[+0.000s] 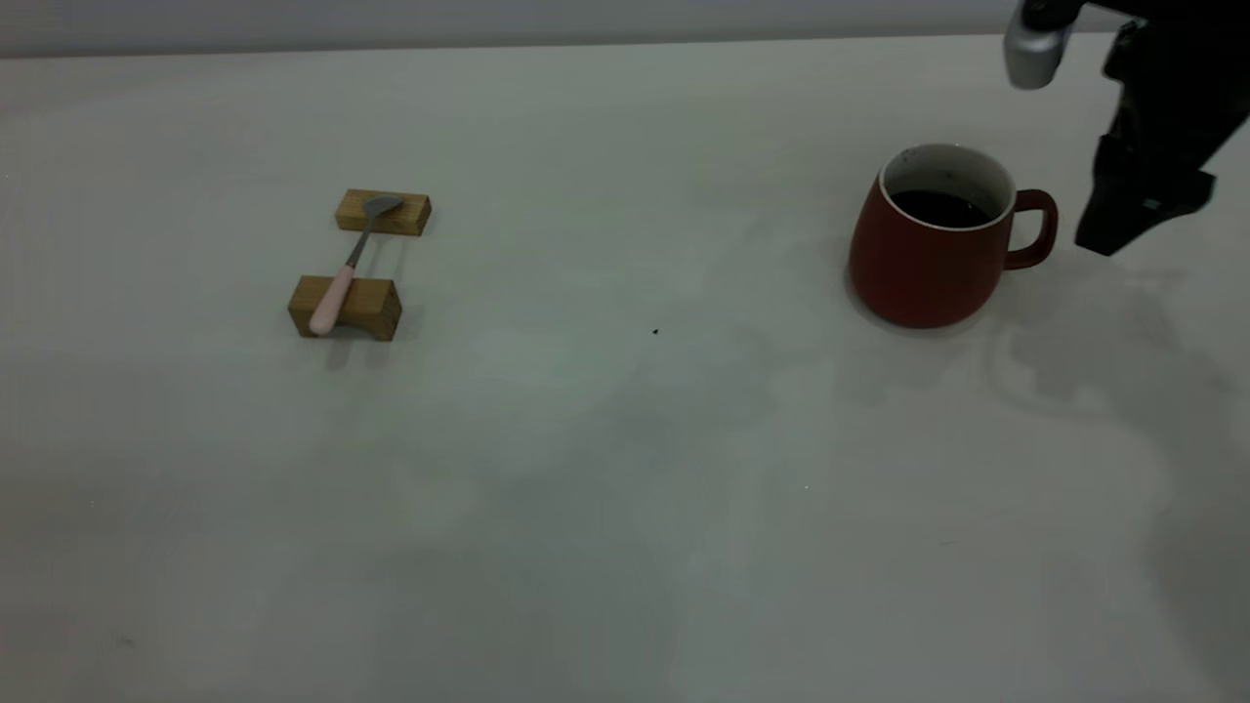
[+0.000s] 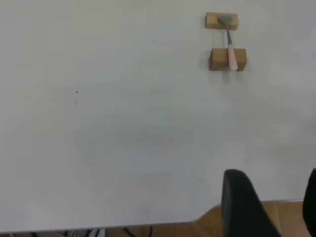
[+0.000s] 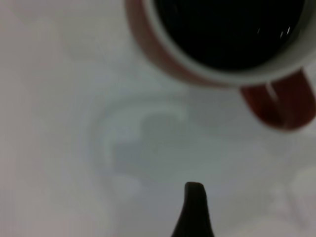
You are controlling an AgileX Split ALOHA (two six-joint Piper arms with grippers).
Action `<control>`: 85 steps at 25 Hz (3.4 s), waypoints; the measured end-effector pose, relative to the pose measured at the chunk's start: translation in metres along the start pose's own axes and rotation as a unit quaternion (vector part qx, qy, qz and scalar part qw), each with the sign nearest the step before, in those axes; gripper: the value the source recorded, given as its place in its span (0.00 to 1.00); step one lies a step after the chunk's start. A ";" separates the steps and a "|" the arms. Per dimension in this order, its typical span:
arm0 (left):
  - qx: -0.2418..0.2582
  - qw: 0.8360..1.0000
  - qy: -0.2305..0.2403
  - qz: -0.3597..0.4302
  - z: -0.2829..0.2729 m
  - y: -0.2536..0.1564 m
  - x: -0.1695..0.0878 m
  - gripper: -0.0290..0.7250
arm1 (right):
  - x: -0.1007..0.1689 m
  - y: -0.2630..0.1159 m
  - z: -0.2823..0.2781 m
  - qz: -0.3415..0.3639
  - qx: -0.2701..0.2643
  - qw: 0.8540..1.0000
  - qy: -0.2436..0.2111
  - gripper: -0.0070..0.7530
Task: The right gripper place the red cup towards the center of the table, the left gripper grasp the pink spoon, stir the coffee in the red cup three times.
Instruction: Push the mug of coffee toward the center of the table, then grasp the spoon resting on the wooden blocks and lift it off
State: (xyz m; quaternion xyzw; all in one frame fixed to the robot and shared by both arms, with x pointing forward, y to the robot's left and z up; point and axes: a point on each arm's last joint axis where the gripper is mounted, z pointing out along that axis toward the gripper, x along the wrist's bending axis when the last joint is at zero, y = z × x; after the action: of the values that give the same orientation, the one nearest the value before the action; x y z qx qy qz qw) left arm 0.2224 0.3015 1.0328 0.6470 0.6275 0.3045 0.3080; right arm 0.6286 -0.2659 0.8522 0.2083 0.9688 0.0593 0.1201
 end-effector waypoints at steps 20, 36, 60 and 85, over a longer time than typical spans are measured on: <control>0.000 1.000 0.000 0.000 0.000 0.000 0.000 0.54 | -0.007 0.024 0.042 -0.144 -0.009 0.989 -0.001 0.88; 0.000 1.000 0.000 0.000 0.000 0.000 0.000 0.54 | 0.027 0.075 0.042 -0.176 -0.045 0.983 0.001 0.86; 0.000 1.000 0.000 0.000 0.000 0.000 0.000 0.54 | 0.083 0.143 0.037 -0.105 -0.130 0.986 0.022 0.82; 0.000 1.000 0.000 0.000 0.000 0.000 0.000 0.54 | 0.051 0.097 -0.183 0.191 -0.133 0.965 0.120 0.79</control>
State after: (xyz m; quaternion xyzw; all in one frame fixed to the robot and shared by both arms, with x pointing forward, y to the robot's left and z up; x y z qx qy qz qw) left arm 0.2224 0.3015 1.0328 0.6470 0.6275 0.3044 0.3082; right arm 0.5738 -0.1688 1.0334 0.3633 0.9017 0.2337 0.0158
